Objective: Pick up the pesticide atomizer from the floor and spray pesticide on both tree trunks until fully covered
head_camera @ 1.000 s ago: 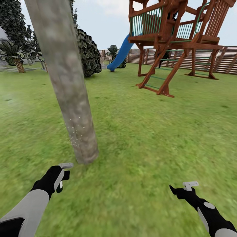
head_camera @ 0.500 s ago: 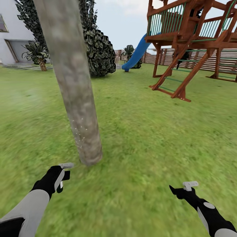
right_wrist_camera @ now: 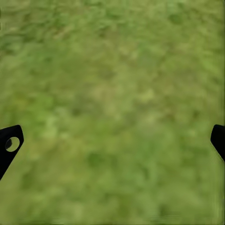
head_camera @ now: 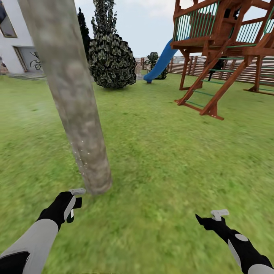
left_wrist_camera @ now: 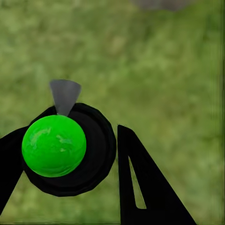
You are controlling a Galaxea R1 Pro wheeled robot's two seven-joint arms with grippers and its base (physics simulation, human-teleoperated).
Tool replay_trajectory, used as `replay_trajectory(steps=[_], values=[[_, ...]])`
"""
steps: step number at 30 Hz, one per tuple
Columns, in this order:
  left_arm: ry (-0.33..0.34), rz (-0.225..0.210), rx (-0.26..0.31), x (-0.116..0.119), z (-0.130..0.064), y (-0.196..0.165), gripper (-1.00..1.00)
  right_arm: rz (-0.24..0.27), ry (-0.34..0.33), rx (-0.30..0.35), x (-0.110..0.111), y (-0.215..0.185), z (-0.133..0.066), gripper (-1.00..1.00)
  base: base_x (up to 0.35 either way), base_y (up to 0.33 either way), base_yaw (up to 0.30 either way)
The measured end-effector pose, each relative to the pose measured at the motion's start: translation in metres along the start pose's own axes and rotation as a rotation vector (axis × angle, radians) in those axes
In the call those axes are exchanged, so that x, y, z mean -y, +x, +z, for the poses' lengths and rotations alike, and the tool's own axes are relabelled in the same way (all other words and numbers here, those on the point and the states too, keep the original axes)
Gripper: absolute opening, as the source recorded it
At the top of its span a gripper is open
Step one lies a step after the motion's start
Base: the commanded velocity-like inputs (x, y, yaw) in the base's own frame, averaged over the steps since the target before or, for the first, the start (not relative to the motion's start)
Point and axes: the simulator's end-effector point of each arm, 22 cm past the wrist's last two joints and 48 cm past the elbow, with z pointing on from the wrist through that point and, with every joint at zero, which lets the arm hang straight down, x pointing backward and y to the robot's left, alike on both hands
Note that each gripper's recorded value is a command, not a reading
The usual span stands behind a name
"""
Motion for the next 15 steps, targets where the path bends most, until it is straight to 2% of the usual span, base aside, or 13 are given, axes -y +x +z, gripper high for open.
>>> replay_trajectory(steps=[8,15], values=[[0.0,0.0,-0.001,0.0001,0.0001,0.0004,-1.0,0.0,0.0,0.0,0.0,0.0001,0.0,1.0,0.029,-0.31,0.269],[0.001,0.0,-0.005,0.0008,0.0007,0.0023,-1.0,0.001,0.0,0.0,0.0,0.0001,0.0,1.0,0.182,-0.29,0.029]])
